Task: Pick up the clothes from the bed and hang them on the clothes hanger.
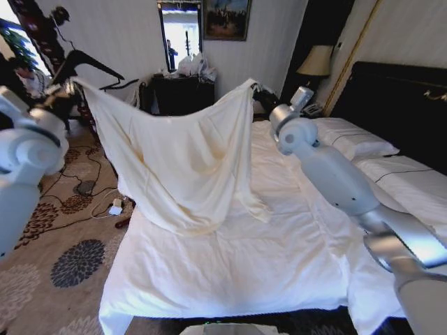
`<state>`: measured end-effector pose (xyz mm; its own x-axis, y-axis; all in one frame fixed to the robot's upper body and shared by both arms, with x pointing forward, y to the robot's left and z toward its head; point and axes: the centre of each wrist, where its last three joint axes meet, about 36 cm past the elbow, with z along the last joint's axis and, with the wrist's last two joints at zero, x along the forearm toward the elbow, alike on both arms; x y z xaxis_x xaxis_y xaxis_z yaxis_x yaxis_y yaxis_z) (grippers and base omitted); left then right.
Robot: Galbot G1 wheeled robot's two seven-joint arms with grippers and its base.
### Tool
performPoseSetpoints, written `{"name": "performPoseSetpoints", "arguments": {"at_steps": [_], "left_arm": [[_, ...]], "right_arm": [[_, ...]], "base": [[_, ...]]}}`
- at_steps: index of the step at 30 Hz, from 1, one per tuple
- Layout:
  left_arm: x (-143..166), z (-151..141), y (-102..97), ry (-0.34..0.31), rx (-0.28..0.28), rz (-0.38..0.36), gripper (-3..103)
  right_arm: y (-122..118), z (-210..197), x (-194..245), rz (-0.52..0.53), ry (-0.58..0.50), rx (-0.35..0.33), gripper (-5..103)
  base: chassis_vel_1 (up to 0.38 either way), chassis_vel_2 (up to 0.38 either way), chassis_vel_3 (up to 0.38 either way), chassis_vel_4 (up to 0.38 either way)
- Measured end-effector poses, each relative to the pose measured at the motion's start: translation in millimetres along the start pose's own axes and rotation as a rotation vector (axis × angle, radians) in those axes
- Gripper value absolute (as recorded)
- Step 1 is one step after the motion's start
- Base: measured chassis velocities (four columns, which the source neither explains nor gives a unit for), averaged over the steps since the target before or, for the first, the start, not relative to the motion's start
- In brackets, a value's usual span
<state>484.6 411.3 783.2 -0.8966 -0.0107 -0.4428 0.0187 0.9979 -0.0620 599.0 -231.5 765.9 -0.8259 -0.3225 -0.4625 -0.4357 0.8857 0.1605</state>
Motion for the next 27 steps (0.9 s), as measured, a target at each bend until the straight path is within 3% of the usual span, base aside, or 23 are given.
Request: {"name": "performPoseSetpoints", "arguments": {"at_steps": [4,7,8,11,12,15,20,22,24,27], "left_arm": [[16.7,-4.3,-10.7,0.0,-0.031,0.035,2],[45.9,-4.3,-37.2,0.018,-0.065,0.087,2],[45.9,-4.3,-37.2,0.018,-0.065,0.087,2],[78.8,-19.1,-74.9,0.032,-0.035,0.144,2],[78.8,-19.1,-74.9,0.032,-0.035,0.144,2],[111.6,-45.5,-107.7,0.022,-0.013,0.222,2],[120.8,-85.9,-108.9,-0.041,-0.052,0.225,2],[119.4,-88.4,-107.4,-0.042,-0.056,0.219,2],[110.2,-86.4,-100.5,-0.01,-0.075,0.189,2],[105.8,-57.0,-102.5,0.119,-0.079,0.172,2]], "right_arm": [[1.3,-13.9,18.2,-0.022,-0.043,0.017,0],[1.3,-27.1,61.9,-0.044,-0.038,0.063,0],[1.3,-27.1,61.9,-0.044,-0.038,0.063,0],[15.0,-52.9,117.2,-0.034,-0.005,0.112,0],[15.0,-52.9,117.2,-0.034,-0.005,0.112,0],[42.6,-98.0,171.8,-0.047,-0.038,0.177,0],[54.9,-143.3,183.0,-0.06,-0.111,0.211,0],[54.2,-147.8,181.6,-0.06,-0.119,0.216,0],[45.3,-145.8,171.8,-0.053,-0.109,0.225,0],[27.3,-112.2,158.6,-0.011,-0.038,0.229,0]], "base": [[0.0,0.0,0.0,0.0],[0.0,0.0,0.0,0.0],[0.0,0.0,0.0,0.0],[0.0,0.0,0.0,0.0],[0.0,0.0,0.0,0.0],[0.0,0.0,0.0,0.0],[0.0,0.0,0.0,0.0],[0.0,0.0,0.0,0.0],[0.0,0.0,0.0,0.0],[0.0,0.0,0.0,0.0]]}}
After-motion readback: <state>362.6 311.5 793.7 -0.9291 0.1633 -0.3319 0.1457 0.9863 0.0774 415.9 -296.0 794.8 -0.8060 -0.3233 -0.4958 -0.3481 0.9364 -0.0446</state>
